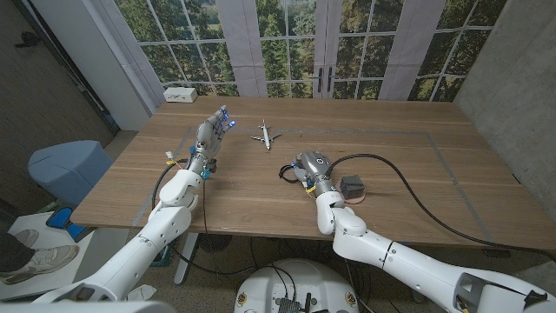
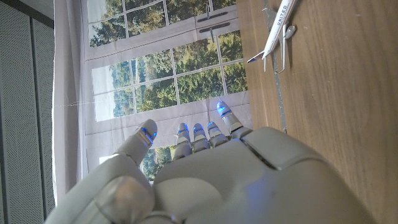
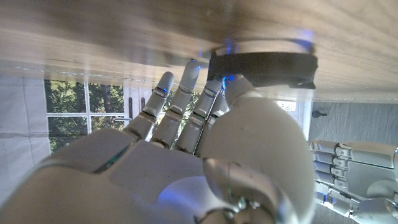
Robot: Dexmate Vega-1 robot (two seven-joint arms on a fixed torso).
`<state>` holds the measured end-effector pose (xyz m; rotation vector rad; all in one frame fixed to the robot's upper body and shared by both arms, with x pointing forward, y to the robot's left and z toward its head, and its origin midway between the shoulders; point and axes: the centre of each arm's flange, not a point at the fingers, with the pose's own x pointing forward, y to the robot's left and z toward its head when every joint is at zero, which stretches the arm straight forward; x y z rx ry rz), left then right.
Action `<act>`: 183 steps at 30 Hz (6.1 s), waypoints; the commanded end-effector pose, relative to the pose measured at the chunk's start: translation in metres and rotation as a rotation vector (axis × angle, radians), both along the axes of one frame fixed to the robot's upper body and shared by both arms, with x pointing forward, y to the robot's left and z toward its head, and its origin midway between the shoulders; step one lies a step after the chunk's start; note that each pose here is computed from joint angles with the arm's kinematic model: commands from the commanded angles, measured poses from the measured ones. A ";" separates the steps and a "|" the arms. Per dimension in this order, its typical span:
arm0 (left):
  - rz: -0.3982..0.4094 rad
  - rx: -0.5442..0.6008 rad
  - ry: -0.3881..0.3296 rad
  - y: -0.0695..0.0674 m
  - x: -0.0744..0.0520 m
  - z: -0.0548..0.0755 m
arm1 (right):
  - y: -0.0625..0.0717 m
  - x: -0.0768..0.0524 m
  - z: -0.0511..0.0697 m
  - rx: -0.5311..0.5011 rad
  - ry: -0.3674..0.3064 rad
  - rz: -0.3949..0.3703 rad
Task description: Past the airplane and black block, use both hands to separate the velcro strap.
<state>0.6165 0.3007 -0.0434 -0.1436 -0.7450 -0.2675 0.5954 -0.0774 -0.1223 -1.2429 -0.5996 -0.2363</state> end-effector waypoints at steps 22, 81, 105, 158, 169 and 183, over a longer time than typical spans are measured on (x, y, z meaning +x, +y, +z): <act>0.044 0.085 0.027 -0.009 -0.009 0.004 | -0.018 -0.007 0.031 0.304 -0.319 0.053; 0.072 0.462 0.014 -0.065 -0.031 0.027 | 0.006 -0.018 0.068 0.386 -0.523 -0.052; 0.073 0.383 0.013 -0.070 -0.020 0.028 | 0.045 -0.019 0.093 0.353 -0.549 0.001; 0.200 0.104 0.098 -0.099 -0.026 0.019 | 0.057 -0.023 0.109 0.430 -0.564 0.115; 0.212 0.048 0.062 -0.100 -0.029 0.017 | 0.043 -0.017 0.115 0.504 -0.552 0.087; 0.215 0.009 0.029 -0.103 -0.031 0.015 | 0.027 -0.010 0.120 0.596 -0.563 0.048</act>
